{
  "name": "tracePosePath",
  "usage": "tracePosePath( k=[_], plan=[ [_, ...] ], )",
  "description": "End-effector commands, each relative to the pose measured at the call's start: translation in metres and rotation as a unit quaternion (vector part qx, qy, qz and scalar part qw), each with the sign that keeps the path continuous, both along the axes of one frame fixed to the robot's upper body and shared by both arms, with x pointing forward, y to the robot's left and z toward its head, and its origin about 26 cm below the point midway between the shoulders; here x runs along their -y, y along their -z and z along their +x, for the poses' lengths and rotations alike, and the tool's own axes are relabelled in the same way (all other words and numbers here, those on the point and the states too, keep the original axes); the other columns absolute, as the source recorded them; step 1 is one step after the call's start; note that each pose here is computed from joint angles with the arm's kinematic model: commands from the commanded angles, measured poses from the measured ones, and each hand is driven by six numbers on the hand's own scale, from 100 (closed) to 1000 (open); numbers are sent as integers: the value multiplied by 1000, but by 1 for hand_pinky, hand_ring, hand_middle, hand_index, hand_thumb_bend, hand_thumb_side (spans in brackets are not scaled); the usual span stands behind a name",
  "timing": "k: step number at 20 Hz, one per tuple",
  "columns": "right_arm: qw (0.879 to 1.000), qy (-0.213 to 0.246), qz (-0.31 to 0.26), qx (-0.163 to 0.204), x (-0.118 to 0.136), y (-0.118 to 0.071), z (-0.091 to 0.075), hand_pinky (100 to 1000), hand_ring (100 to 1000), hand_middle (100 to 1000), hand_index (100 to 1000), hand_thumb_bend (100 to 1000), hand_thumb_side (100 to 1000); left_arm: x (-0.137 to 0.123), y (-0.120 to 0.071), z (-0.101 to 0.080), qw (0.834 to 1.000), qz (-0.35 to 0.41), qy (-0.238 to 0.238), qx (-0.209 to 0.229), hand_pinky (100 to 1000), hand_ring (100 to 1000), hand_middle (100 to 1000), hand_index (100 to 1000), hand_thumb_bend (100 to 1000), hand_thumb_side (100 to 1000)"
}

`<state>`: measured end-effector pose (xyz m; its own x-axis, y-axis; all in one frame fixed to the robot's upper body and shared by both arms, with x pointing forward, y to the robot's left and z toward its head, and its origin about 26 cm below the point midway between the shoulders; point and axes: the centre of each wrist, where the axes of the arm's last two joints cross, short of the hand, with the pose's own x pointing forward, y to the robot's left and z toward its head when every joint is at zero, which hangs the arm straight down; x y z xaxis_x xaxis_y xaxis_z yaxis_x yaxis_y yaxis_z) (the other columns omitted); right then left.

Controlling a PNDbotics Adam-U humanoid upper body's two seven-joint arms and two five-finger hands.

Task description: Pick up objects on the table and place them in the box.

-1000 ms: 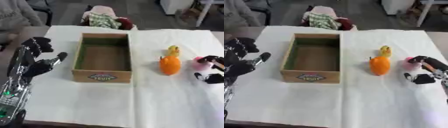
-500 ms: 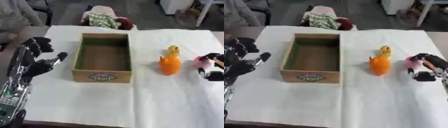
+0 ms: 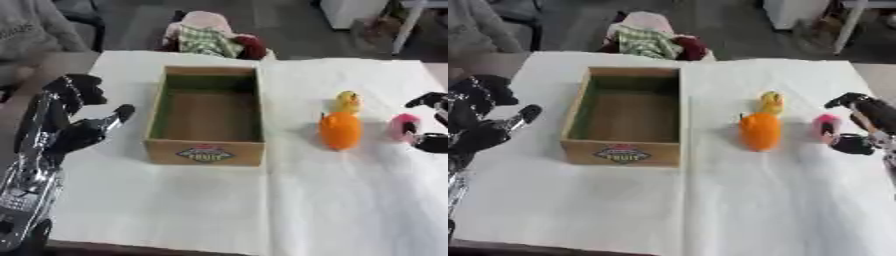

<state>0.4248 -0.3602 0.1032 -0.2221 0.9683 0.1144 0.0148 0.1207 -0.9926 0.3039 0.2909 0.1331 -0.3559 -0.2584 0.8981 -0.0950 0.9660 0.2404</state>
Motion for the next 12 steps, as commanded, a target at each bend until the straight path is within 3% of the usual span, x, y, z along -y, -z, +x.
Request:
tracePosePath(
  k=[1,6,12],
  plan=[
    [1000,0,-7,25,4,-14,3,659,891,744,775,100,217,-1,-8,0,1000,5,1,11,696,538,491,635,706,100],
    [1000,0,-20,21,5,-13,4,678,914,783,812,100,250,-1,-8,0,1000,5,1,12,696,537,491,635,706,100],
    [997,0,-64,-35,8,-5,4,706,949,848,868,100,355,-1,-8,0,1000,5,1,12,696,537,491,635,706,100]
  ],
)
